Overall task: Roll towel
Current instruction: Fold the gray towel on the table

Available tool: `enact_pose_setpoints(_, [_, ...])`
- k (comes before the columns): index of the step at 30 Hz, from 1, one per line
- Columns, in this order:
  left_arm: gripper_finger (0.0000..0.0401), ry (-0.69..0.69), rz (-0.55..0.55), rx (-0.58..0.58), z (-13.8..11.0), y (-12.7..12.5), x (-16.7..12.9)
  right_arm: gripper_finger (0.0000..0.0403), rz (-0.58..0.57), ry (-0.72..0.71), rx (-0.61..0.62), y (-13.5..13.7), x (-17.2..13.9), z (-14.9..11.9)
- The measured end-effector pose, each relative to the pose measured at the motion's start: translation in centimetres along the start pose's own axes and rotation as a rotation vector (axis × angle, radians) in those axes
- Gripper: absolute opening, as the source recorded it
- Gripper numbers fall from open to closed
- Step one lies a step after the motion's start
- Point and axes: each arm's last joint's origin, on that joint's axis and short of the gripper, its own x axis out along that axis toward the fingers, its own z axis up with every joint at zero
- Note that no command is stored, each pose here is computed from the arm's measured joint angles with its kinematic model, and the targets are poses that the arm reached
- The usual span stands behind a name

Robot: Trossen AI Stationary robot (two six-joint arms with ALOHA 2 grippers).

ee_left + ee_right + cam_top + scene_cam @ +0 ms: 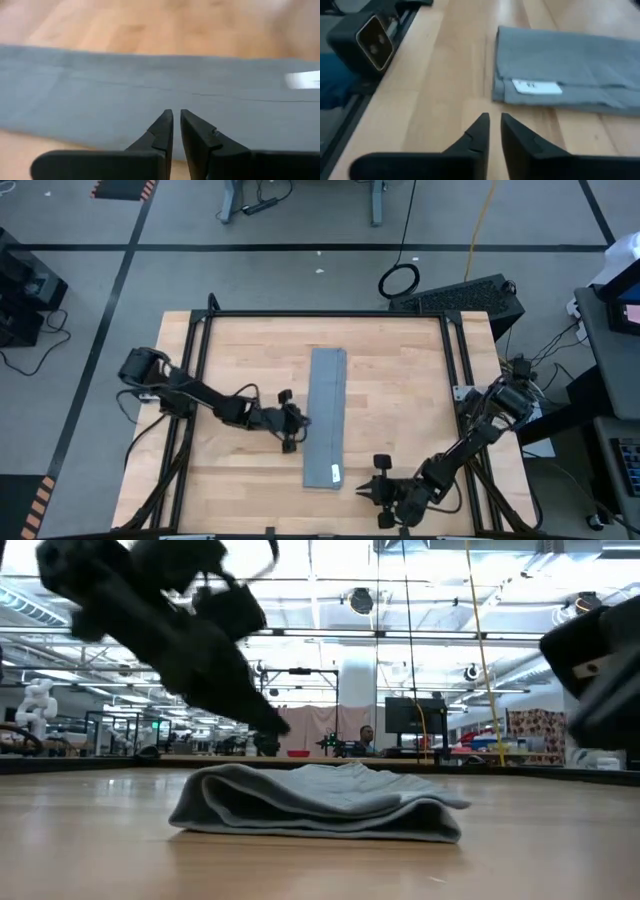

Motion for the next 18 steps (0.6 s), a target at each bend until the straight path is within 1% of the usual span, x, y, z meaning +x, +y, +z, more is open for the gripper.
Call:
enact_pose_setpoints(3, [0.0043,-0.050,-0.091,0.006,0.3,-2.5,-1.2,0.0065,-0.003,-0.034,-0.015,0.1,0.9,-0.3])
enact_pose_setpoints(5, [0.0049,-0.061,-0.155,0.051,-0.1,-4.6,-2.1,0.0086,-0.004,-0.047,-0.026,-0.1,1.7,-0.6])
enact_pose_setpoints(7, [0.0066,-0.060,-0.193,0.094,-0.8,-6.5,-2.7,0.0108,-0.009,-0.061,-0.052,-0.2,2.5,-0.8])
enact_pose_setpoints(10, [0.0106,-0.063,-0.205,0.158,-2.0,-9.0,-3.9,0.0143,-0.010,-0.097,-0.094,-0.4,3.4,-0.8])
enact_pose_setpoints(12, [0.0140,-0.089,-0.206,0.178,-2.2,-10.4,-4.5,0.0166,-0.010,-0.110,-0.139,-0.5,3.8,-0.9])
enact_pose_setpoints(15, [0.0196,-0.094,-0.214,0.243,-3.0,-11.9,-5.3,0.0196,0.009,-0.123,-0.191,-0.6,4.4,-1.1])
enact_pose_setpoints(18, [0.0243,-0.102,-0.205,0.303,-3.3,-13.0,-5.1,0.0217,0.004,-0.140,-0.221,-0.7,4.9,-1.2])
